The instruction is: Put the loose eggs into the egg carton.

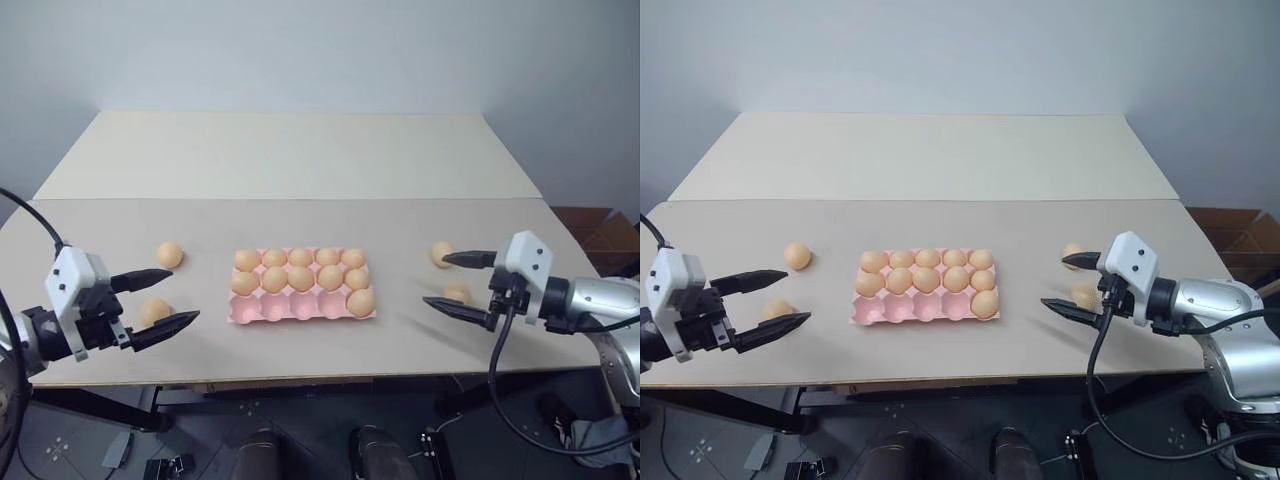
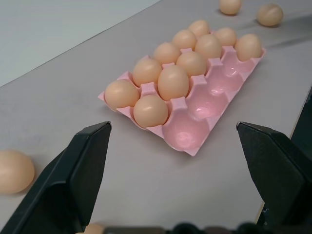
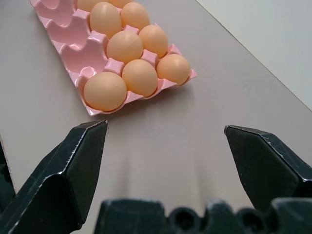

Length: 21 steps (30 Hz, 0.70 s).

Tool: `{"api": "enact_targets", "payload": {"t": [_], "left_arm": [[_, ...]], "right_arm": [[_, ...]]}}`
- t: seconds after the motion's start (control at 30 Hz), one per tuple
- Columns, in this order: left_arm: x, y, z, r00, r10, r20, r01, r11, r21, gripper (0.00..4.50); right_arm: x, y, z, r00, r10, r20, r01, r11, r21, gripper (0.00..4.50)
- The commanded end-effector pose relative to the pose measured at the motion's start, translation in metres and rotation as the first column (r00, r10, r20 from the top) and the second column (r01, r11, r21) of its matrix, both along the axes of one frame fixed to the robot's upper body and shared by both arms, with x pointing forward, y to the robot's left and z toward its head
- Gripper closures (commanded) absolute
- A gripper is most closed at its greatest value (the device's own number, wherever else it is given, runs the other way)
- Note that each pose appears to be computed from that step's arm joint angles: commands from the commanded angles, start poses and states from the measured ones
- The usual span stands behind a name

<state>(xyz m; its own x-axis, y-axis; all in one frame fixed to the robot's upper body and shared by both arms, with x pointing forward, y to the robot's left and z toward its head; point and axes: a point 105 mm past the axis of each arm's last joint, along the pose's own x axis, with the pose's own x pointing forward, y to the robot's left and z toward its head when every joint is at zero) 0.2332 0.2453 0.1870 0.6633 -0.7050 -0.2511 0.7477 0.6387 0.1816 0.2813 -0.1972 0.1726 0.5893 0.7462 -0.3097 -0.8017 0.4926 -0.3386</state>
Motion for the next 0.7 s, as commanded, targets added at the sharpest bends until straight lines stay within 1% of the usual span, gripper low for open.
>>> {"api": "enact_targets", "payload": {"t": [0.03, 0.17, 0.23, 0.33, 0.4, 0.5, 0.6, 0.7], "left_arm": [[0.008, 0.003, 0.014, 0.998, 0.023, 0.054, -0.024, 1.0, 0.019, 0.01], [0.006, -0.007, 0.029, 0.997, -0.056, 0.056, 0.061, 0.995, -0.079, 0.01], [0.004, -0.01, 0.03, 0.994, -0.095, 0.057, 0.098, 0.994, -0.054, 0.01], [0.003, -0.011, 0.027, 0.99, -0.136, 0.031, 0.137, 0.99, -0.032, 0.01], [0.002, -0.014, 0.026, 0.986, -0.166, 0.025, 0.167, 0.986, -0.027, 0.01], [0.004, -0.018, 0.026, 0.982, -0.187, 0.029, 0.188, 0.982, -0.019, 0.01], [0.005, -0.021, 0.028, 0.98, -0.195, 0.036, 0.196, 0.98, -0.02, 0.01], [0.005, -0.021, 0.028, 0.98, -0.196, 0.037, 0.197, 0.98, -0.019, 0.01]], "right_arm": [[-0.002, -0.006, 0.017, 0.997, -0.033, 0.066, 0.033, 0.999, 0.004, 0.0], [0.0, -0.019, 0.015, 0.992, -0.121, 0.037, 0.122, 0.993, -0.006, 0.0], [0.0, -0.024, 0.012, 0.987, -0.158, 0.015, 0.158, 0.987, -0.025, 0.0], [0.004, -0.033, 0.002, 0.965, -0.258, -0.04, 0.256, 0.965, -0.06, 0.0], [0.01, -0.039, -0.006, 0.935, -0.342, -0.092, 0.336, 0.939, -0.068, 0.0], [0.016, -0.043, -0.019, 0.893, -0.423, -0.152, 0.415, 0.906, -0.082, 0.0], [0.024, -0.047, -0.036, 0.852, -0.492, -0.178, 0.478, 0.871, -0.118, 0.0], [0.037, -0.052, -0.052, 0.794, -0.576, -0.194, 0.561, 0.818, -0.131, 0.0]]}}
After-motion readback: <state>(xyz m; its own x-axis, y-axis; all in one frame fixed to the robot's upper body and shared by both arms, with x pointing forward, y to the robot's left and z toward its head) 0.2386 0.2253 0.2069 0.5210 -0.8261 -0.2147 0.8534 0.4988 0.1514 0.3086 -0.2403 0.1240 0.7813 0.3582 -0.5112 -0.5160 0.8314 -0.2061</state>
